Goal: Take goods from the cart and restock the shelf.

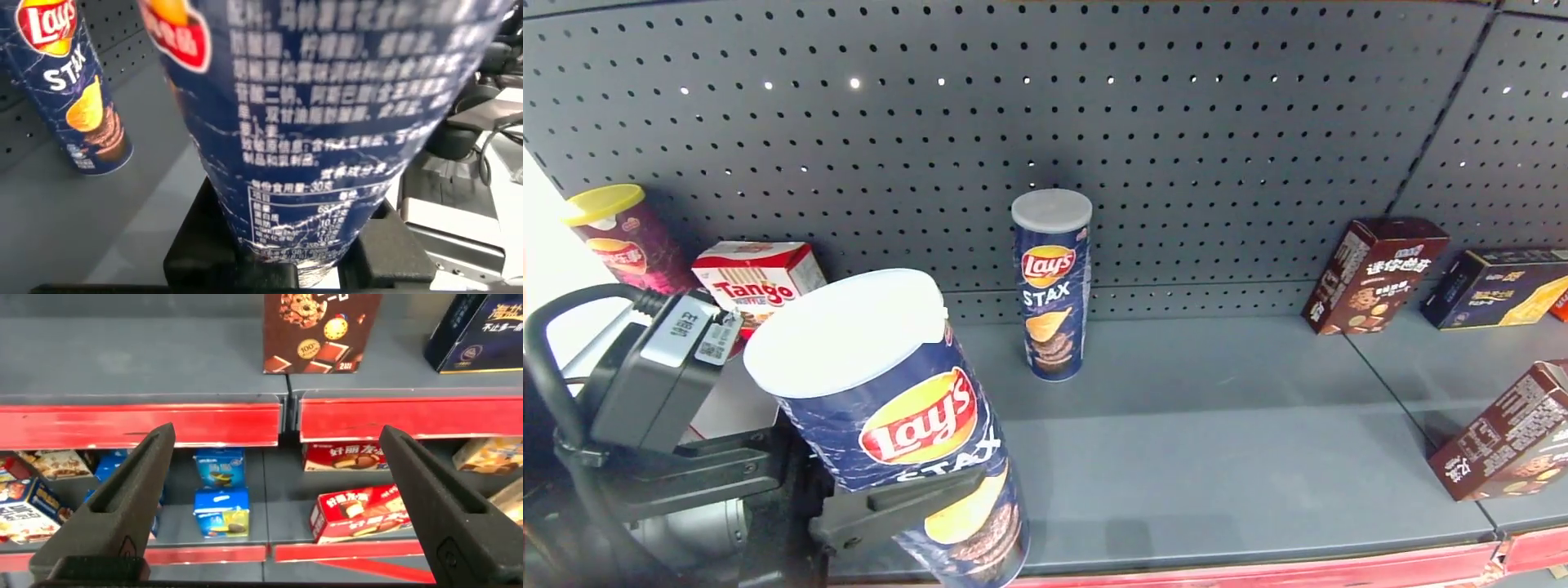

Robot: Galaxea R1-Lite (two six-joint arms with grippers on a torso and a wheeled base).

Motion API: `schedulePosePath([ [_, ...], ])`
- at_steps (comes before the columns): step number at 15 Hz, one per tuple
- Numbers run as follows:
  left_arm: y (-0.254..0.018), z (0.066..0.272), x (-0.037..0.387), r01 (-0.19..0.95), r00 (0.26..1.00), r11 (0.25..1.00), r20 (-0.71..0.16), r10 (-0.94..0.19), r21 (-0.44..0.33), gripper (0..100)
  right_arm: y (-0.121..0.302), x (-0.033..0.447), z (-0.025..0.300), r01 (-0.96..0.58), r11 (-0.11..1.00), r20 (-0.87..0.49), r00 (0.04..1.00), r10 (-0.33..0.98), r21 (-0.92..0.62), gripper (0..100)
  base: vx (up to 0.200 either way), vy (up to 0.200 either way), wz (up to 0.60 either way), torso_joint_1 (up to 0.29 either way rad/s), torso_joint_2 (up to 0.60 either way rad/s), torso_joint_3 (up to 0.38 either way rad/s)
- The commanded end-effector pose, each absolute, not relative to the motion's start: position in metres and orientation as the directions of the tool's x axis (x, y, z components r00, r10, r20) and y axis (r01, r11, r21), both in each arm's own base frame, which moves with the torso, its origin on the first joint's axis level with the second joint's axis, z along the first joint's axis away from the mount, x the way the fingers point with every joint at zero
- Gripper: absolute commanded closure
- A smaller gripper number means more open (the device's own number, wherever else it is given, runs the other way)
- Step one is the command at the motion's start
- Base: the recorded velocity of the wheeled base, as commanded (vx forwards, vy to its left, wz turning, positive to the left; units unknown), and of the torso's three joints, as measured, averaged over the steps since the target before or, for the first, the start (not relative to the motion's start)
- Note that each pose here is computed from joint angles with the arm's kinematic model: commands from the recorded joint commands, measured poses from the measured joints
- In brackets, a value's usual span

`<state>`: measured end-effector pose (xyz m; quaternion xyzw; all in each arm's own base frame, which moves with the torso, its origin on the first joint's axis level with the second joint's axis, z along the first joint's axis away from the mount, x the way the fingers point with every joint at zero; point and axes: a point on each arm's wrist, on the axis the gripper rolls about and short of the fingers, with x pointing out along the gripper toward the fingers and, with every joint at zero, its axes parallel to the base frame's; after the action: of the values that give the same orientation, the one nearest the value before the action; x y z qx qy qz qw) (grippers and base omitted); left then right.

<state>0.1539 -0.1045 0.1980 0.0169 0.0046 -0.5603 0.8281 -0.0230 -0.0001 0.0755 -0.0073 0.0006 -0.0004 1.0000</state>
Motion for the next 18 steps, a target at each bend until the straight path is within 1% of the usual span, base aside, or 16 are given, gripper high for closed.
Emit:
schedulePosePath([
  [1, -0.104, 0.198, 0.154, 0.925, 0.379, 0.379, -0.025, -0.925, 0.028, 100, 0.0, -0.023, 0.075, 0.0, 1.0, -0.003, 1.0, 0.0, -0.014, 0, 0.0, 0.0, 0.0, 0.0, 0.0, 0.0],
  [4, -0.103, 0.191, 0.151, 0.925, 0.379, 0.378, -0.042, -0.924, 0.018, 100, 0.0, -0.023, 0.075, 0.0, 1.0, -0.003, 1.0, 0.0, -0.014, 0, 0.0, 0.0, 0.0, 0.0, 0.0, 0.0],
  [8, -0.103, 0.189, 0.15, 0.926, 0.378, 0.378, -0.051, -0.924, 0.01, 100, 0.0, -0.023, 0.076, -0.002, 1.0, -0.002, 1.0, 0.002, -0.015, 0, 0.0, 0.0, 0.0, 0.0, 0.0, 0.0],
  [9, -0.103, 0.19, 0.151, 0.927, 0.376, 0.376, -0.047, -0.926, 0.011, 100, 0.0, -0.029, 0.102, 0.004, 1.0, 0.09, 0.996, -0.003, -0.015, 0, 0.0, 0.0, 0.0, 0.0, 0.0, 0.0],
  [10, -0.103, 0.19, 0.151, 0.927, 0.376, 0.376, -0.045, -0.926, 0.011, 100, 0.0, -0.033, 0.139, 0.002, 1.0, 0.116, 0.993, 0.0, -0.014, 0, 0.0, 0.0, 0.0, 0.0, 0.0, 0.0],
  [11, -0.104, 0.191, 0.151, 0.929, 0.37, 0.37, -0.042, -0.928, 0.014, 100, 0.0, -0.027, 0.162, -0.018, 1.0, 0.04, 0.999, 0.018, -0.017, 0, 0.0, 0.0, 0.0, 0.0, 0.0, 0.0],
  [12, -0.104, 0.191, 0.152, 0.929, 0.37, 0.37, -0.043, -0.928, 0.015, 100, 0.0, -0.033, 0.186, -0.065, 0.997, 0.069, 0.995, 0.067, -0.037, 0, 0.0, 0.0, 0.0, 0.0, 0.0, 0.0],
  [13, -0.103, 0.189, 0.152, 0.928, 0.372, 0.371, -0.047, -0.927, 0.011, 100, 0.001, -0.032, 0.199, -0.109, 0.991, 0.053, 0.992, 0.113, -0.083, 0, 0.0, 0.0, 0.0, 0.0, 0.0, 0.0],
  [14, -0.103, 0.189, 0.152, 0.928, 0.371, 0.372, -0.048, -0.927, 0.007, 100, 0.001, -0.032, 0.208, -0.106, 0.987, 0.055, 0.992, 0.113, -0.12, 0, 0.0, 0.0, 0.0, 0.0, 0.0, 0.0],
  [16, -0.1, 0.19, 0.153, 0.922, 0.387, 0.387, -0.046, -0.921, 0.007, 100, 0.002, -0.026, 0.218, -0.152, 0.977, 0.032, 0.987, 0.159, -0.149, 0, 0.0, 0.0, 0.0, 0.0, 0.0, 0.0],
  [18, -0.097, 0.19, 0.155, 0.915, 0.403, 0.403, -0.042, -0.914, 0.011, 100, 0.003, -0.011, 0.238, -0.221, 0.964, 0.003, 0.975, 0.224, -0.15, 0, 0.0, 0.0, 0.0, 0.0, 0.0, 0.0],
])
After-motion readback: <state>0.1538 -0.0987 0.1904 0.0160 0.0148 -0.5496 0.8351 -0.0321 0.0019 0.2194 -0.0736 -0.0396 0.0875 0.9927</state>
